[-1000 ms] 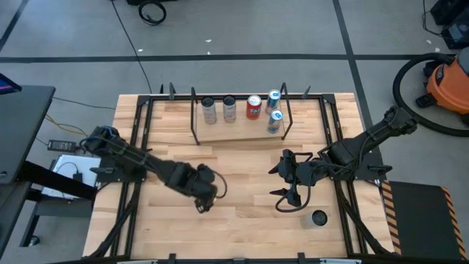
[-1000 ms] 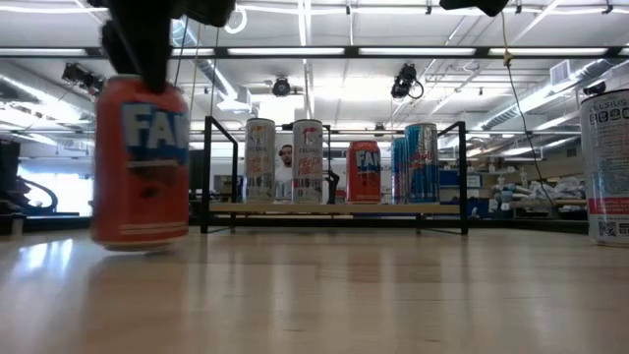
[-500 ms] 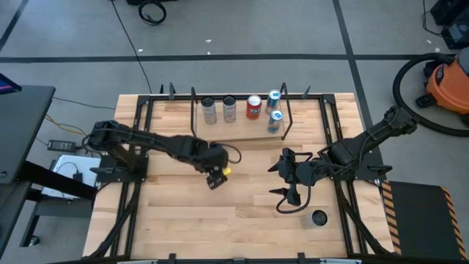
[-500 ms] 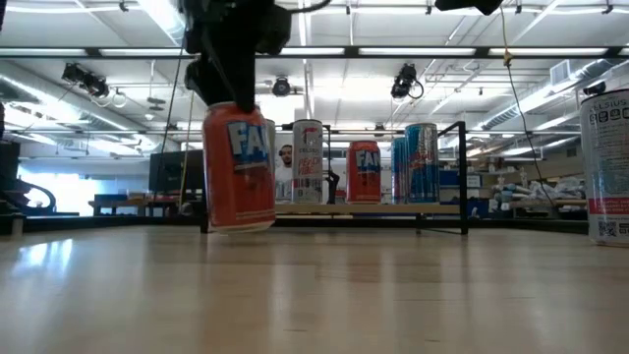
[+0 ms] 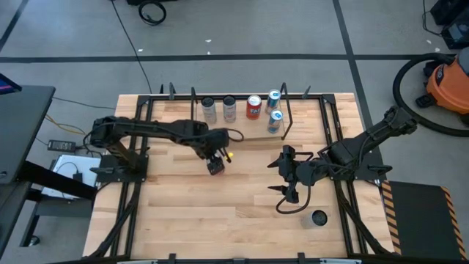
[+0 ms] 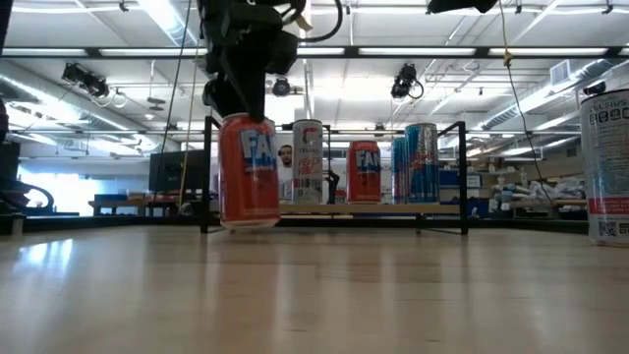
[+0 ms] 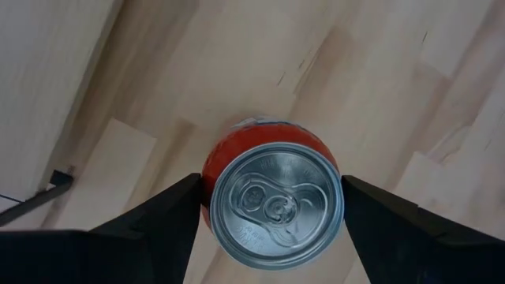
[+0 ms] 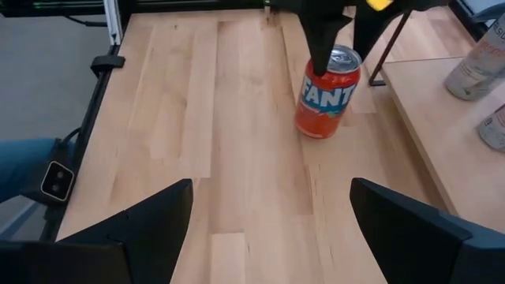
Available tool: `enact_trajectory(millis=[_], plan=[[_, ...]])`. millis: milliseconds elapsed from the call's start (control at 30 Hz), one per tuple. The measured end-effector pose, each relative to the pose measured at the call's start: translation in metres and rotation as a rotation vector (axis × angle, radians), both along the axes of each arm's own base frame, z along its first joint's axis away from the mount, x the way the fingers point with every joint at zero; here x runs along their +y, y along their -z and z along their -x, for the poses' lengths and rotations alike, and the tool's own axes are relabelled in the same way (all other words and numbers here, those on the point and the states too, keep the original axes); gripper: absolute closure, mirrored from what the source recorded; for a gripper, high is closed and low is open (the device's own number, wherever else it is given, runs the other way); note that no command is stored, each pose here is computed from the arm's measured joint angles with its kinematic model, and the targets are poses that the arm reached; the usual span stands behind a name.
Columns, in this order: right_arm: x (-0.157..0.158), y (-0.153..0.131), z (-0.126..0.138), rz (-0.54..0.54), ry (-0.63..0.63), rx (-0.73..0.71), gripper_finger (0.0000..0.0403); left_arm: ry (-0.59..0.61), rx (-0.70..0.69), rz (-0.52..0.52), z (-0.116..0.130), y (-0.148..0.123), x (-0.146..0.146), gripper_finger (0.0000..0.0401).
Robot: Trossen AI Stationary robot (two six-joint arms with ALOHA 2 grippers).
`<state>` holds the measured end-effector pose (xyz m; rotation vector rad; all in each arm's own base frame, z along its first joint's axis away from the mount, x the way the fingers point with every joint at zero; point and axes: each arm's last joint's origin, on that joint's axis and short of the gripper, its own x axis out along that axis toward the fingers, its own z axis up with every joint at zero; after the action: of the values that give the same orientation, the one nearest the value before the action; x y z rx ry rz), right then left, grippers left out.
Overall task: Place canned beverage on shelf
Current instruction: Put the orange soda can aligned with the other orange soda can on the shelf
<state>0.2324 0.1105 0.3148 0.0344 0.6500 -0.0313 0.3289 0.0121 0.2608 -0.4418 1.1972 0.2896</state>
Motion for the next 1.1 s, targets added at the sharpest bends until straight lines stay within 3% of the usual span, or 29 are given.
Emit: enact_trajectory(millis=[300,767,1100], plan=[[-0.001,0.000,0.000,0.004,0.015,-0.004,0.0051,0.033,0.004,0.018,0.002,0.000,0.018,0.0111],[-0.001,0.000,0.000,0.030,0.013,-0.004,0.0051,0.066,0.024,0.012,0.003,-0.001,0.015,0.0111],[-0.005,0.000,-0.002,0.045,0.040,-0.011,0.0051,0.091,-0.029,-0.089,-0.001,-0.040,0.033,0.0111]])
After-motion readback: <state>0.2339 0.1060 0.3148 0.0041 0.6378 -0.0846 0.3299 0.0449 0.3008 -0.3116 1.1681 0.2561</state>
